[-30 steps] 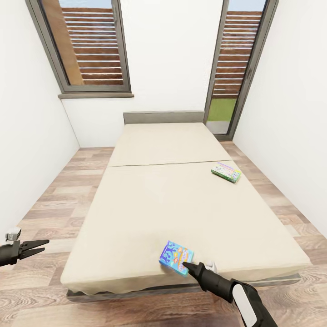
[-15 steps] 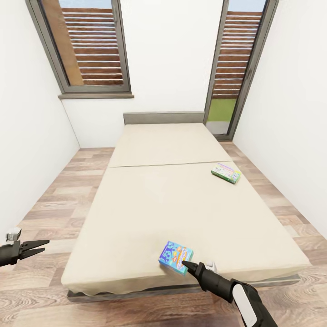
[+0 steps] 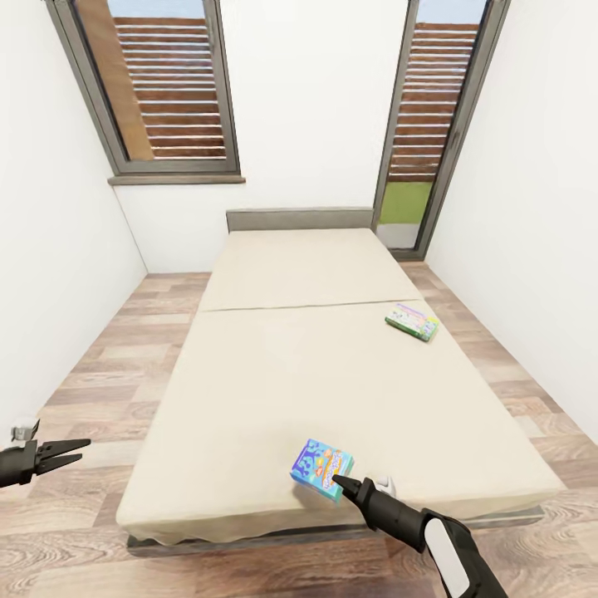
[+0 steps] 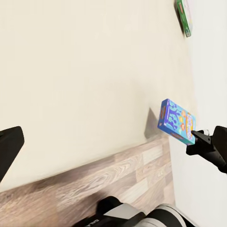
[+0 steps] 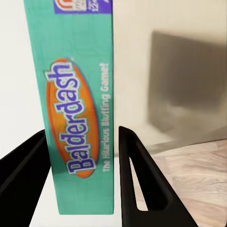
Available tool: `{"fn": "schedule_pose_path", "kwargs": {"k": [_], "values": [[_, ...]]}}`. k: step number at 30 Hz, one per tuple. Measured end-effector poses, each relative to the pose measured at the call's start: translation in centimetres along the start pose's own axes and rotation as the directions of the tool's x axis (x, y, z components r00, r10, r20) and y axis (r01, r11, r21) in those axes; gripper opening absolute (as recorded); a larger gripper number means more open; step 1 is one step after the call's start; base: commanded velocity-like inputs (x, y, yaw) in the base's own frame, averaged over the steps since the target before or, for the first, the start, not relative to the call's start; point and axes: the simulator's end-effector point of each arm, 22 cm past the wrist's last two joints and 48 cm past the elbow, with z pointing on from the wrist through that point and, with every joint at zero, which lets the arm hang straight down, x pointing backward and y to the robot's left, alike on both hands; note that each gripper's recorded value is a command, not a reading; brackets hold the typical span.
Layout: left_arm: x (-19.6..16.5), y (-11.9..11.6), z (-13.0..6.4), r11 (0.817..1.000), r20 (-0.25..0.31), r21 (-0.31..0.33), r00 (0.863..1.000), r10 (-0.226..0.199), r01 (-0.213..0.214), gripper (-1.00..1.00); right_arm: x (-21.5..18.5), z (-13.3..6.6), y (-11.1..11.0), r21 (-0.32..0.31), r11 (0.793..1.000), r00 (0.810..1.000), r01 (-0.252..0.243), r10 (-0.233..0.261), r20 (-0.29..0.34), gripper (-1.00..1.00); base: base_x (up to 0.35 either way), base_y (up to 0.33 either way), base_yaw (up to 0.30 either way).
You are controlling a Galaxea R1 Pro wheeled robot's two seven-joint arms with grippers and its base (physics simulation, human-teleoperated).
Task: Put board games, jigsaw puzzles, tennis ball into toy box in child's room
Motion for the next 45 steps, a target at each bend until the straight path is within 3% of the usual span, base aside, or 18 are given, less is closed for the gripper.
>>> {"fn": "schedule_pose_path", "kwargs": {"k": [12, 24, 45], "values": [[-1.0, -1.9, -1.1, 1.0, 0.001, 0.001, 1.0, 0.002, -0.002, 1.0, -0.4, -0.9, 2.4, -0.01, 1.0, 1.0, 0.001, -0.001, 0.004, -1.0, 0.0, 0.0, 0.0], [-2.1, -4.0, -2.3, 1.0, 0.006, 0.005, 1.0, 0.011, -0.011, 1.0, -1.9, -2.3, 7.4, -0.082, 0.995, 0.998, 0.051, -0.049, 0.029, -1.0, 0.0, 0.0, 0.0], [-3.6, -6.9, -4.0, 1.0, 0.006, 0.004, 1.0, 0.011, -0.011, 1.0, -2.4, -3.9, 10.5, -0.061, 0.995, 0.997, 0.075, -0.073, 0.032, -1.0, 0.0, 0.0, 0.0]]}}
